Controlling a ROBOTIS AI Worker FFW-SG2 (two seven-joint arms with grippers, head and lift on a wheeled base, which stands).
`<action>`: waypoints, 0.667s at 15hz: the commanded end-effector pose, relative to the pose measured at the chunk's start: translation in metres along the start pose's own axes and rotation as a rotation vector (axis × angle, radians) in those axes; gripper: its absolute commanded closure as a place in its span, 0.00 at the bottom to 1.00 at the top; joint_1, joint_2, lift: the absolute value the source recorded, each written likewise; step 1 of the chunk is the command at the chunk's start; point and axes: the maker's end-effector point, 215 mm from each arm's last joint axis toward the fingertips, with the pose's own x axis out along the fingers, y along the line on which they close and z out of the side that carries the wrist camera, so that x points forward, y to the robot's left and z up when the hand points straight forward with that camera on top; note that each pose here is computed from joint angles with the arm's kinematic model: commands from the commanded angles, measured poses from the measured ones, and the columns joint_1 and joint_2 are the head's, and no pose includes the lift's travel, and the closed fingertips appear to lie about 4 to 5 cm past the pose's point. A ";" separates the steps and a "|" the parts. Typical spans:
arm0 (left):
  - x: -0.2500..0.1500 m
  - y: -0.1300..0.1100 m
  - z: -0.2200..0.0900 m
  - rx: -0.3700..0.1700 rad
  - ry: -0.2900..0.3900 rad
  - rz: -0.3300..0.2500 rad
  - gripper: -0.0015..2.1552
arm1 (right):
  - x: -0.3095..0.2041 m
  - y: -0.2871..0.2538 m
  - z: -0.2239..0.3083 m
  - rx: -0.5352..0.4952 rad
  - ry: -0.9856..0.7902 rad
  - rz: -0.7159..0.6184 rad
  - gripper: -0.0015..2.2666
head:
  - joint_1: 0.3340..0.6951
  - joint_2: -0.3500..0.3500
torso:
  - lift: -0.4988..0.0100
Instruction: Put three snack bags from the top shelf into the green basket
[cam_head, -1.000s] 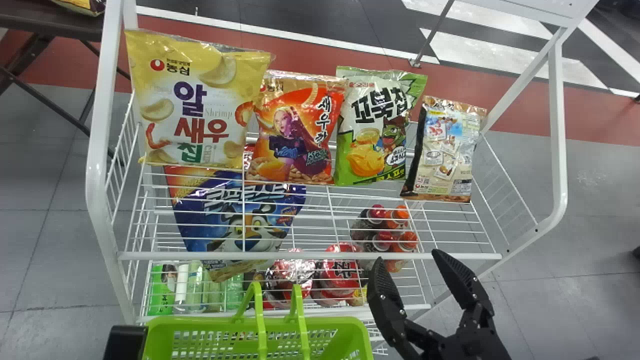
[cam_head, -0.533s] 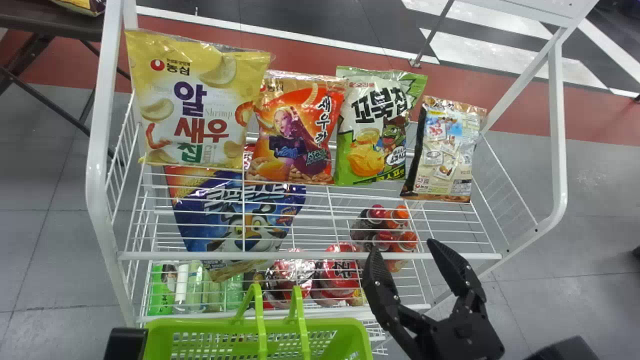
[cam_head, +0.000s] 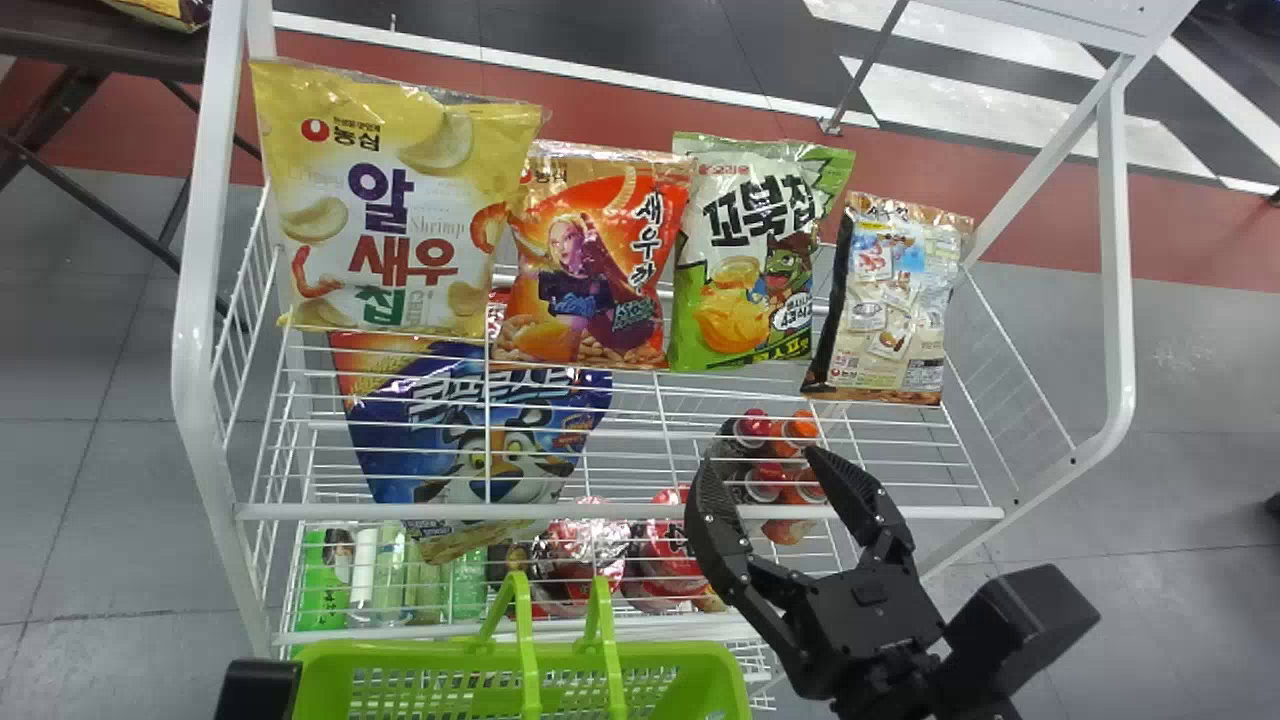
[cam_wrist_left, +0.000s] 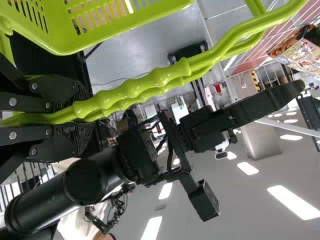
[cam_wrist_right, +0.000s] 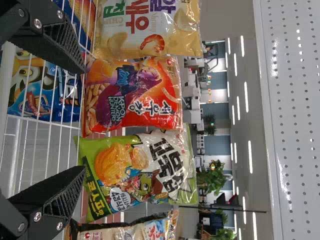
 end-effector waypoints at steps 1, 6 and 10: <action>0.000 0.000 0.000 0.001 0.000 0.000 0.83 | 0.001 0.000 -0.001 0.000 0.003 0.001 0.06 | 1.00 0.00 | 0.89; 0.001 -0.002 -0.002 0.000 0.002 -0.002 0.83 | 0.001 0.000 0.000 0.000 -0.001 0.001 0.06 | 1.00 0.00 | 0.89; 0.002 -0.004 -0.003 0.009 -0.001 0.000 0.83 | 0.037 0.001 -0.009 0.000 0.037 0.008 0.06 | 1.00 0.00 | 0.89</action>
